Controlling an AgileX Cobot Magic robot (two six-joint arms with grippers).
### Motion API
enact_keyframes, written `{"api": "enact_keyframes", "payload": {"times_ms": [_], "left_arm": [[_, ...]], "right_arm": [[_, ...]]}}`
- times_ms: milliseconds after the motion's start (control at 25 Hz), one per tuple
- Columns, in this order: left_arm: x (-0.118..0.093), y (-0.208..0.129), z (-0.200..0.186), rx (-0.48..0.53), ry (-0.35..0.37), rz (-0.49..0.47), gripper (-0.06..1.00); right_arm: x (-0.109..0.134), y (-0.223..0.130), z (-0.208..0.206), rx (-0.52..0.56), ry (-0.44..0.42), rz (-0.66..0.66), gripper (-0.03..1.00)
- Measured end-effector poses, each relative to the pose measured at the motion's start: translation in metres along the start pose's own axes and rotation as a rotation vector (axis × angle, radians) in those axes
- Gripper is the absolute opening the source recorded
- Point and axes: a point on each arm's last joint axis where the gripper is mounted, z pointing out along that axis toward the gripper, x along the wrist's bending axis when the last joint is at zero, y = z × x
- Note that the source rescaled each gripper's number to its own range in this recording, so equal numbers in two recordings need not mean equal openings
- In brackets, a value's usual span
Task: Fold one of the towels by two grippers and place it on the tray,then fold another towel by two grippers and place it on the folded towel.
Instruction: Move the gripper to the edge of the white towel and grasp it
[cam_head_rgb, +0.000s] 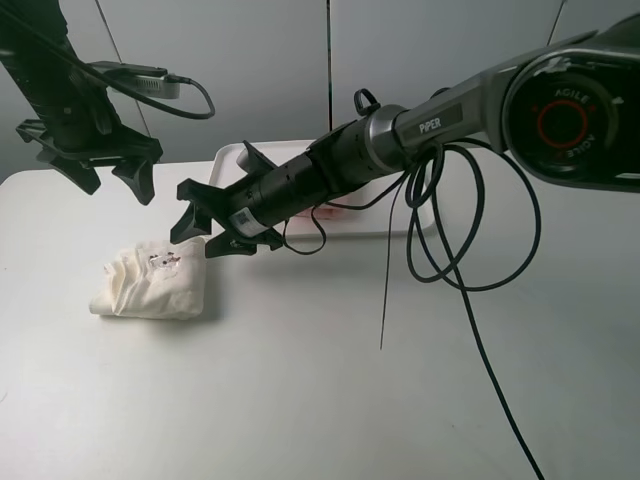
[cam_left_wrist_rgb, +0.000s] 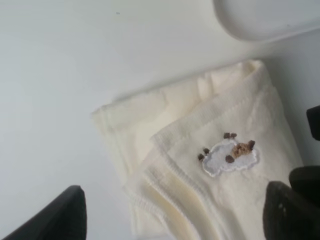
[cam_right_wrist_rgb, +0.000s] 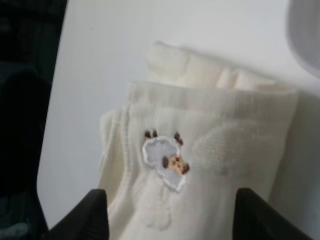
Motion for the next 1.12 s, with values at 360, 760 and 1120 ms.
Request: {"api": "enact_keyframes", "payload": {"times_ms": [360, 760, 1120], "left_arm": [[-0.001, 0.000, 0.000, 0.000, -0.007, 0.003, 0.92], [-0.001, 0.001, 0.000, -0.010, -0.009, 0.011, 0.92], [-0.002, 0.001, 0.000, -0.010, -0.027, 0.013, 0.92]], "right_arm": [[-0.013, -0.002, 0.006, 0.024, -0.073, 0.077, 0.58], [-0.007, 0.000, 0.012, 0.022, -0.069, 0.046, 0.58], [-0.006, -0.002, 0.033, 0.056, -0.087, 0.041, 0.64]]}}
